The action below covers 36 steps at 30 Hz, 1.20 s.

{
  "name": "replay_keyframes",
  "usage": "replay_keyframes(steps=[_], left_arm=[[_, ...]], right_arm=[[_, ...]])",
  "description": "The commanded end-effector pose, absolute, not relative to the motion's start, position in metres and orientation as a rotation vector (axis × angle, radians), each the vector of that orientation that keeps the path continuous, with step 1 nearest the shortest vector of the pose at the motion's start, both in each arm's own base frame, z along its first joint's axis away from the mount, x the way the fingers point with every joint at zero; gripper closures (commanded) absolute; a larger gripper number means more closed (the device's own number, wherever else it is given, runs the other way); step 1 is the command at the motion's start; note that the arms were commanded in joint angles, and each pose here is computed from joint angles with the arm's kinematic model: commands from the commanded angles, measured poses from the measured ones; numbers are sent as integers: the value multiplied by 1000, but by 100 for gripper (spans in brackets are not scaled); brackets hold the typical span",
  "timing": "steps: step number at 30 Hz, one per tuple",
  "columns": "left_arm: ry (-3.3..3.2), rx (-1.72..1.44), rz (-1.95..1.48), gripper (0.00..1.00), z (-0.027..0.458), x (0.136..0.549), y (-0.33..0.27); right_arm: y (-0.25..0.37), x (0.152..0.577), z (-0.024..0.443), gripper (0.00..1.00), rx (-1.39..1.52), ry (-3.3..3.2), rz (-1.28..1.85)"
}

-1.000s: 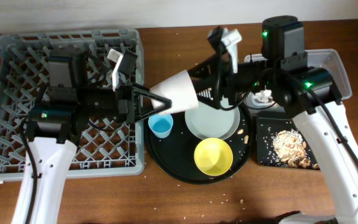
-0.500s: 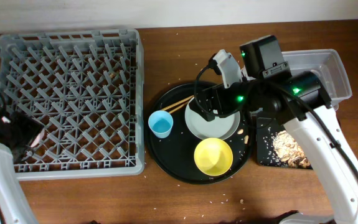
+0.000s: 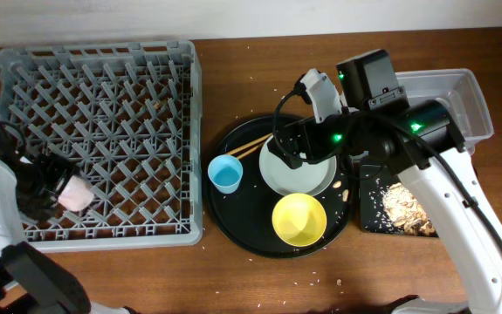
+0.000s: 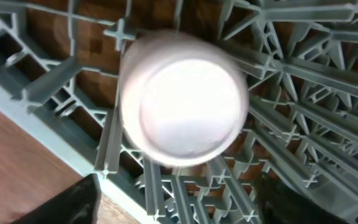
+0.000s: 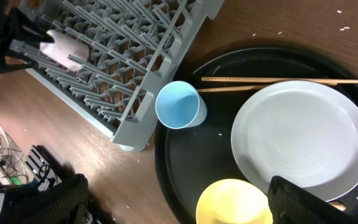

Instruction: Sort waste into correct bins and load items into the dishwasher rack

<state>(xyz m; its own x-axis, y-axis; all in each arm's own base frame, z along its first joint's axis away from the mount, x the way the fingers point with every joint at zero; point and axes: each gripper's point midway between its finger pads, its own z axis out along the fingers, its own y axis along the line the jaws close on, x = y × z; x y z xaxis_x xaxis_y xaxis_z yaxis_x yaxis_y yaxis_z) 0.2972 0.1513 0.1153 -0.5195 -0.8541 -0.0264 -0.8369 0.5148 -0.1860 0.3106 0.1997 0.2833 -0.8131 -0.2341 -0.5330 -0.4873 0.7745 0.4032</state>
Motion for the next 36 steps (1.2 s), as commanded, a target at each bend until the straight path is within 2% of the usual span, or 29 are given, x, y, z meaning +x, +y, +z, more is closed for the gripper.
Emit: replay_keyframes(steps=[1,2,5,8,11,13,16,18,20,21,22,24,25,28,29,33,36], left_arm=[[2602,-1446,-356,1,121,311,143],[2593,-1421,-412,1,127,316,138],[2583,-973,-619,5,180,344,100],[2562,-559,-425,5,233,348,51],[2550,-387,-316,3,252,344,17],[2568,-329,-309,2,251,343,2],[2580,-306,-316,1,250,341,-5],[2586,-308,-317,1,249,340,-5],[2590,-309,-318,1,249,339,-5],[2590,-308,-322,1,249,339,-6],[2592,-305,-337,1,249,338,-8],[2571,-244,-536,1,257,338,-33],[2554,-214,-625,1,261,339,-44],[2398,-18,-1134,1,303,329,-101],[2340,40,-1249,1,317,326,-112],[2250,207,-1472,1,340,308,-146],[2251,349,-1571,8,345,286,-181]], right_arm=[[199,310,283,7,-539,2509,732],[200,311,280,7,-537,2519,733],[201,323,246,9,-400,2656,732],[229,337,182,23,-367,2831,729],[273,336,131,23,-549,2870,689],[283,347,102,26,-560,2869,569],[286,350,69,49,-524,2934,531],[283,351,58,60,-515,2955,491],[282,351,54,81,-512,2964,480],[281,350,54,96,-511,2967,479],[278,351,61,96,-502,2967,484],[261,365,116,96,-466,2895,574],[261,364,152,96,-550,2815,720],[254,327,268,96,-900,2385,1231],[251,314,288,96,-960,2286,1302],[260,284,326,96,-1114,2020,1499],[263,281,331,96,-1150,1958,1516]])
